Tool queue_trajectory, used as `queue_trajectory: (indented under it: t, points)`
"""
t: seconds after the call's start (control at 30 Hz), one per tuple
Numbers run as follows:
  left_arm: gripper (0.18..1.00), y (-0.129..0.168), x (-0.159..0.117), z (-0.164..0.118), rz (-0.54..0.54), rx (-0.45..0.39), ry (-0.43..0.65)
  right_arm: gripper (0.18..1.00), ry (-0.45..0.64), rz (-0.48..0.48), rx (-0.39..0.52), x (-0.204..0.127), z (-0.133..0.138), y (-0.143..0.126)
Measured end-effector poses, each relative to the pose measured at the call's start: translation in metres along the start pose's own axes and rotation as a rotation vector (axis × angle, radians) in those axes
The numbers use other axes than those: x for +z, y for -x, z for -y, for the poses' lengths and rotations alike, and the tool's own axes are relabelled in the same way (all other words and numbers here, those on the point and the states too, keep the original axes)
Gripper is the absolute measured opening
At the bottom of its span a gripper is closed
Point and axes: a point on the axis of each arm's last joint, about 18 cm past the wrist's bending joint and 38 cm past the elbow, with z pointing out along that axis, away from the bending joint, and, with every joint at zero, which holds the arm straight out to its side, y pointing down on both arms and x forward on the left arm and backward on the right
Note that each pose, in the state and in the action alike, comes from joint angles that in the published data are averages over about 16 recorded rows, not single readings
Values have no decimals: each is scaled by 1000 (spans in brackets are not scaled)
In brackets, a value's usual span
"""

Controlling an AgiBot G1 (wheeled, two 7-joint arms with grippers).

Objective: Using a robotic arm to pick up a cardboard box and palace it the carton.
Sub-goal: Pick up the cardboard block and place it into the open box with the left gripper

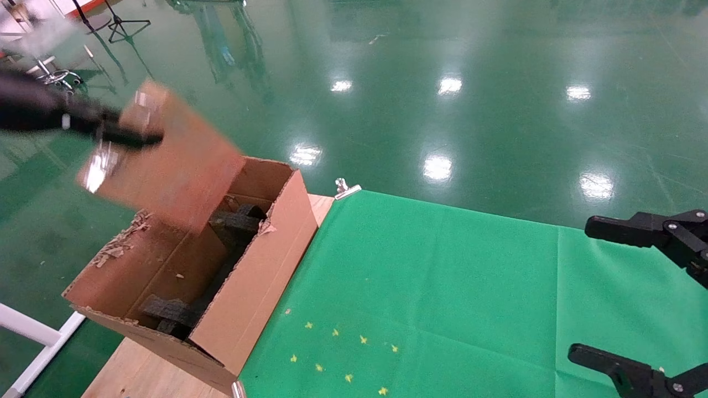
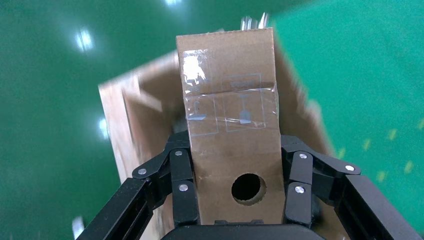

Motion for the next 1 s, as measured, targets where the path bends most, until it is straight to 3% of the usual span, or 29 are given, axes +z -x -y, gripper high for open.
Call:
queue_trajectory:
  t: [0.43, 1.0]
  points:
    - [420, 29, 56, -77, 49, -112, 156, 1001, 0, 0, 0, 0, 0, 0]
    - [412, 42, 115, -115, 139, -120, 220, 1001, 0, 0, 0, 0, 0, 0]
